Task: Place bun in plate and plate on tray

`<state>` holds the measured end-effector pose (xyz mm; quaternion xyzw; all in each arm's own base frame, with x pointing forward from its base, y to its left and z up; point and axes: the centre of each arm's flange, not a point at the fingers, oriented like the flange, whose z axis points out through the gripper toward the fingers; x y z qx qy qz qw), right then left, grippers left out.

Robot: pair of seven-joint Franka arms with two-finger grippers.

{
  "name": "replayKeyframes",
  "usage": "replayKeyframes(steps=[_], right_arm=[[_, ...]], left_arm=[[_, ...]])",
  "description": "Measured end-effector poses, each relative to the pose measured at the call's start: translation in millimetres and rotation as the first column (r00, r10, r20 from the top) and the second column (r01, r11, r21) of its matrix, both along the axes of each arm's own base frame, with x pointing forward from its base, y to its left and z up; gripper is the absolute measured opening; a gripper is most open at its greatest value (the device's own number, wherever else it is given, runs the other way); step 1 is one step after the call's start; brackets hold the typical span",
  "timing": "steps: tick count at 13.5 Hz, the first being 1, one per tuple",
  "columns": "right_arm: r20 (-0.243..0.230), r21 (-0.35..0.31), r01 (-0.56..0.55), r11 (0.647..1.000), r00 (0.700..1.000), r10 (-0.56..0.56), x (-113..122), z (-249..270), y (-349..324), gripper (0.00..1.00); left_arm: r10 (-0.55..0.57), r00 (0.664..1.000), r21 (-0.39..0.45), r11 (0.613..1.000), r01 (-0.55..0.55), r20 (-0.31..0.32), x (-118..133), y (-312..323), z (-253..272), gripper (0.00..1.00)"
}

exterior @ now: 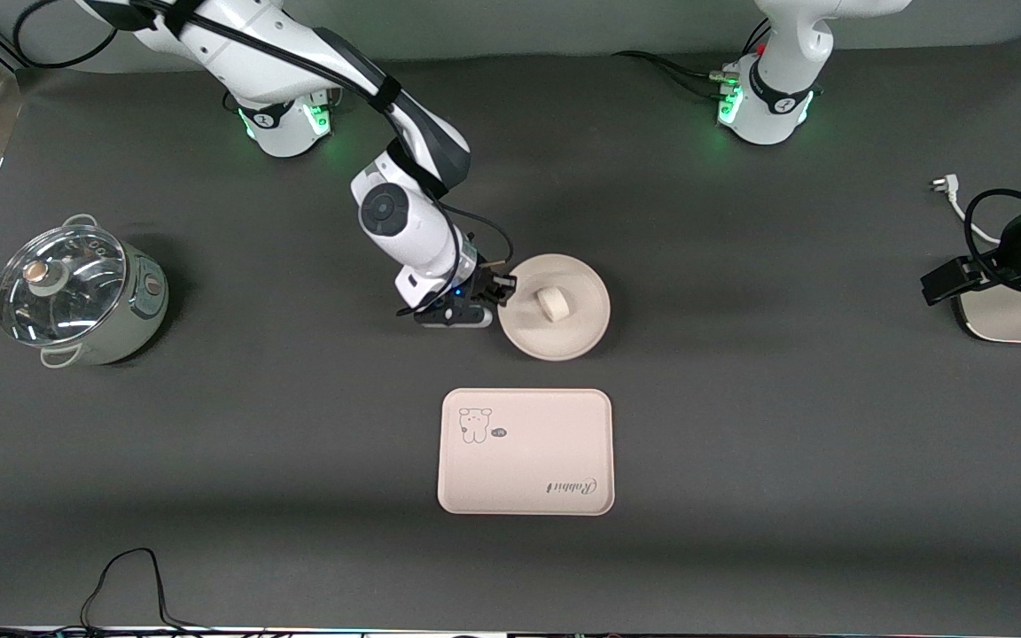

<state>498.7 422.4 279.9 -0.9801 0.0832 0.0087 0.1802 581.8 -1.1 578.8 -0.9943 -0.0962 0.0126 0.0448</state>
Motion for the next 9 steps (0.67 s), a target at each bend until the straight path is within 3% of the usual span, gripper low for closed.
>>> replayKeyframes(steps=[2,4,6,9], right_arm=[[0.051,0.040,0.044,0.998,0.998,-0.046,45.5,40.5,-10.8,0.04],[0.097,0.057,0.078,0.995,0.992,-0.083,93.2,48.1,-32.6,0.04],[0.117,0.053,0.093,0.994,0.988,-0.099,136.8,20.1,-48.0,0.04],[0.109,0.037,0.119,0.992,0.986,-0.122,177.5,-48.7,-58.2,0.04]], left_arm=[[0.006,1.000,0.000,1.000,-0.006,-0.001,-0.9,3.2,-0.1,1.00],[0.006,1.000,0.000,1.000,-0.006,-0.003,-1.0,3.6,-1.3,1.00],[0.006,1.000,0.000,1.000,-0.006,-0.005,-1.2,3.7,-1.8,1.00],[0.007,1.000,0.000,1.000,-0.007,-0.008,-1.2,4.2,-2.9,1.00]])
